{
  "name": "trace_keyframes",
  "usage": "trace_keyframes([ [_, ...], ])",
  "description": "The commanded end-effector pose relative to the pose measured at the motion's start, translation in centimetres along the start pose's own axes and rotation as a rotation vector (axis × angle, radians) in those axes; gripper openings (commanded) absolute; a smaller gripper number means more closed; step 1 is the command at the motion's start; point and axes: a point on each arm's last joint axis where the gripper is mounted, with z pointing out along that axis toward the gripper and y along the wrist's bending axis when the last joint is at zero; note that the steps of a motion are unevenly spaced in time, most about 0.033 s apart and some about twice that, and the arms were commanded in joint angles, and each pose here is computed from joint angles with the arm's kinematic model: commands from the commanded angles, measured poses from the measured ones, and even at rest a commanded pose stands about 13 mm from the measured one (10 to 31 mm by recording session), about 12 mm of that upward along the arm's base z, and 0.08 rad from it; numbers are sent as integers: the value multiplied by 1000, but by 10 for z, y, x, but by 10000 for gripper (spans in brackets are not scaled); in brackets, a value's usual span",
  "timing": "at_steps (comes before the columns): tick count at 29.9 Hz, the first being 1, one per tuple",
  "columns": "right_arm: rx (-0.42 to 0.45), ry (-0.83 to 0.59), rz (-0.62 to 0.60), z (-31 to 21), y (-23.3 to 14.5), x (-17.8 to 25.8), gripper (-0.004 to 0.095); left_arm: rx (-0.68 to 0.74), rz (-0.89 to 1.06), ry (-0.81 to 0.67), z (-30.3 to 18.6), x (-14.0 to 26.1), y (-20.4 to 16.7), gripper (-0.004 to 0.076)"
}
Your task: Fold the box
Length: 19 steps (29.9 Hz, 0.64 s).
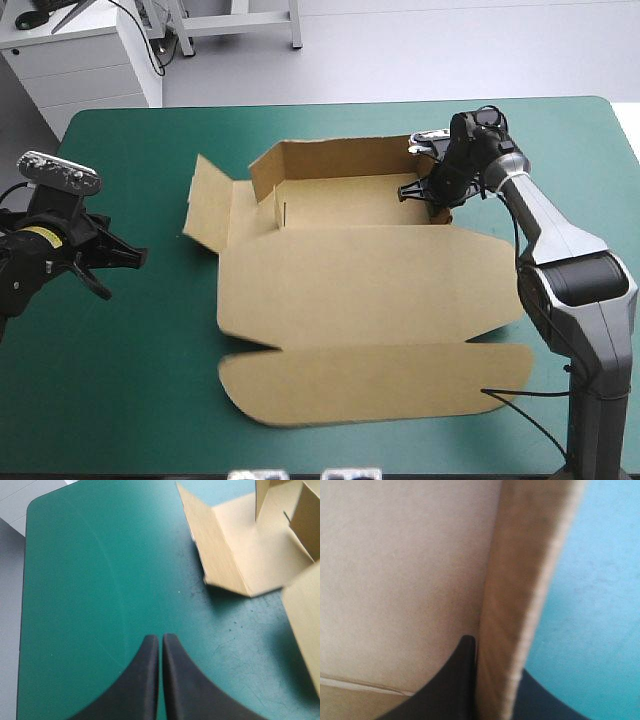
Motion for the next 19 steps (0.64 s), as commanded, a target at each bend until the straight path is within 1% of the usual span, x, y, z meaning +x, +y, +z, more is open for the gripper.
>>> trace_keyframes([
  [1, -12, -92, -25, -47, 4, 1, -19, -17, -20, -96, -10, -10, 3, 8],
  [8, -5, -230, -73, -111, 10, 14, -19, -16, -14, -72, -1, -11, 3, 8],
  [13, 19, -341, -115, -164, 13, 34, -19, -11, -13, -53, 5, -12, 3, 8],
  [19, 103, -420, -131, -210, 7, 69, -19, -11, -19, -53, 6, -12, 3, 8],
])
